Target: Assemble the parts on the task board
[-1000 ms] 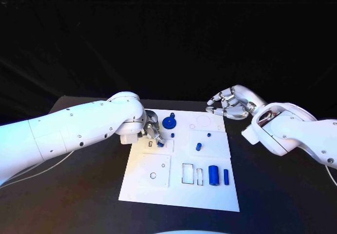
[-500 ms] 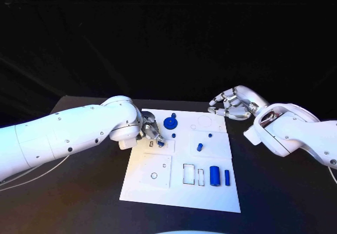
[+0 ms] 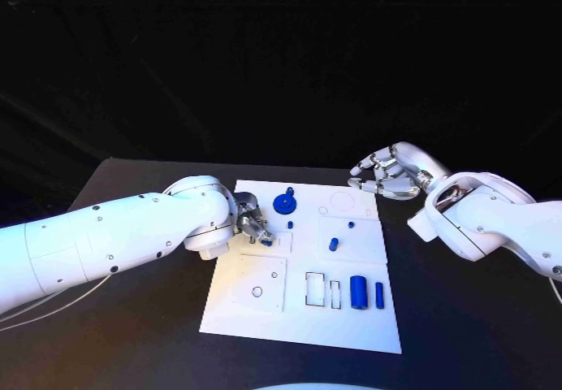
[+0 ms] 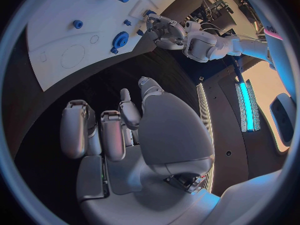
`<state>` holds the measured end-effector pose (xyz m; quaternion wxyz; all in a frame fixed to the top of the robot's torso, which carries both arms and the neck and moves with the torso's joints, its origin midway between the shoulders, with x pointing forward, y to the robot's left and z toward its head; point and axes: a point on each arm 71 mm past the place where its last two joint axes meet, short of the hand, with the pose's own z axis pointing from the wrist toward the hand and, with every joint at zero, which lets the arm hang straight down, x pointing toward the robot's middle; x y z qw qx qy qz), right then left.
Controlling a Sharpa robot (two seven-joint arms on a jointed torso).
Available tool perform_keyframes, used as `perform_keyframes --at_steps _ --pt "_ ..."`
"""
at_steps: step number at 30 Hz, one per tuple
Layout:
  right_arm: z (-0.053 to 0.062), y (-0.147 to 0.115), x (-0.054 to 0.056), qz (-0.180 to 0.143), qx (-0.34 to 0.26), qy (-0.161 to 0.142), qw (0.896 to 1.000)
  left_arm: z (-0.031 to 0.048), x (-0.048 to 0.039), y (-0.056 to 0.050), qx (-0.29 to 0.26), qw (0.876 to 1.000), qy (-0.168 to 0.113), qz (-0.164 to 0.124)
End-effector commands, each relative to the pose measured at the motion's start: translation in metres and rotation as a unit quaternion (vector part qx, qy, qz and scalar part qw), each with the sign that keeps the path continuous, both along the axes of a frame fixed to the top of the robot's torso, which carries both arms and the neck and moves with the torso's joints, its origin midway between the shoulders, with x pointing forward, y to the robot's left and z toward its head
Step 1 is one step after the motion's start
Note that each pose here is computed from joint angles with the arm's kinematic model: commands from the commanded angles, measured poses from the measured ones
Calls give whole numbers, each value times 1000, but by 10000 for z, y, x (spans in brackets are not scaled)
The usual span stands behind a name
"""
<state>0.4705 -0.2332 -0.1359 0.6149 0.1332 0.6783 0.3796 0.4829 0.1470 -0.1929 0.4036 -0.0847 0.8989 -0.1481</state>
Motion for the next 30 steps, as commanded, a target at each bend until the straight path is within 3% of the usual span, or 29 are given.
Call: perform_keyframes --at_steps 1,30 --pt "-4 9 -7 7 -6 -3 1000 20 14 23 25 999 -30 14" --pt "-8 15 -7 8 -7 -2 1000 -5 -14 1 29 999 -18 6"
